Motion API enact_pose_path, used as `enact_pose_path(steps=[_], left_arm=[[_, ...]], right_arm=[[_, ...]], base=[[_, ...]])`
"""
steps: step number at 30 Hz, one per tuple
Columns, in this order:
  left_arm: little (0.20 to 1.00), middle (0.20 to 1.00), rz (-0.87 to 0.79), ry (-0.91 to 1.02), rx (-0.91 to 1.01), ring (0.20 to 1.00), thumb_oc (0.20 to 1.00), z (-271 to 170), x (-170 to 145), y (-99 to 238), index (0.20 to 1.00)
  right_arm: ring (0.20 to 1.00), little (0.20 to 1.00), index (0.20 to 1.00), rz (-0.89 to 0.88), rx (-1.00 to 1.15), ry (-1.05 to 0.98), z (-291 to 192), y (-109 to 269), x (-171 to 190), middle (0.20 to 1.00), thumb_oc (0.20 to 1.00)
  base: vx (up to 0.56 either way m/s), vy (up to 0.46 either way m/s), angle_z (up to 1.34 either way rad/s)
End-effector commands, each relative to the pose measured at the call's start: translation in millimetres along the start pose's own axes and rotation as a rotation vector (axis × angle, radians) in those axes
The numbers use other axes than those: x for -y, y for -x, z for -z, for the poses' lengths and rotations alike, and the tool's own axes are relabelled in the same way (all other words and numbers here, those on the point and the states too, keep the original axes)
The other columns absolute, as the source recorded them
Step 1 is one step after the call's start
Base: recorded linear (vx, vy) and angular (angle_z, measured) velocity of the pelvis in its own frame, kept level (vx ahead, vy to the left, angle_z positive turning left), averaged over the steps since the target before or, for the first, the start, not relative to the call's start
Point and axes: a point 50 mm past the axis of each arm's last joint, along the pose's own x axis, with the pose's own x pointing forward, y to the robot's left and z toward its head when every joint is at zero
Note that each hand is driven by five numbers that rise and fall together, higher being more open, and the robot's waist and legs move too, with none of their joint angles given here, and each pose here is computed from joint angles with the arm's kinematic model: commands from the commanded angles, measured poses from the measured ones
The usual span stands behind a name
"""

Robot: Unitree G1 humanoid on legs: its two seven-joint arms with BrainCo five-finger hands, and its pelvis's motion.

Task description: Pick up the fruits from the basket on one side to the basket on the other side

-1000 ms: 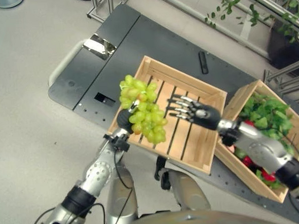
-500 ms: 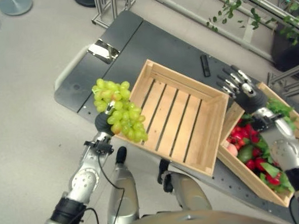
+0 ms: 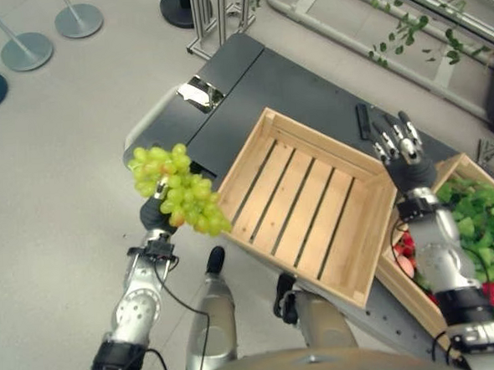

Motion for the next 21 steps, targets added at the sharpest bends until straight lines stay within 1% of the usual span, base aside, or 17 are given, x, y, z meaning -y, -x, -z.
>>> enact_pose_path(steps=[1,3,5,7,9,13,21], left_arm=[[0.200,0.200,0.091,-0.077,0.116,0.200,0.200,-26,16,-13,0.200],[0.200,0.200,0.058,-0.100,0.133,0.200,0.200,-28,11,-15,0.200],[0.200,0.200,0.044,-0.103,0.138,0.200,0.200,-27,9,-13,0.200],[0.200,0.200,0.055,-0.112,0.148,0.200,0.200,-29,12,-19,0.200],[0.200,0.200,0.065,-0.121,0.161,0.200,0.200,-31,15,-20,0.200],[0.200,0.200,0.072,-0.145,0.184,0.200,0.200,-35,17,-21,0.200],[0.200,0.200,0.068,-0.190,0.218,0.200,0.200,-38,18,-23,0.200]], right_arm=[[1.000,1.000,1.000,-0.059,0.209,0.026,-35,-6,-17,1.000,1.000],[1.000,1.000,1.000,-0.061,0.256,0.052,-41,-4,-26,1.000,1.000],[1.000,1.000,1.000,-0.066,0.253,0.042,-36,-2,-32,1.000,1.000],[1.000,1.000,1.000,-0.052,0.261,0.024,-35,0,-31,1.000,1.000],[1.000,1.000,1.000,-0.078,0.244,0.031,-31,-4,-36,1.000,1.000],[1.000,1.000,1.000,-0.069,0.251,0.023,-30,-8,-36,1.000,1.000],[1.000,1.000,1.000,-0.061,0.219,0.077,-25,-6,-34,1.000,1.000]], base=[[0.12,-0.053,1.69],[0.09,0.010,1.65],[0.12,0.007,0.34],[0.17,0.021,0.52],[0.14,0.093,0.78],[0.14,0.106,0.46],[0.11,0.143,0.32]])
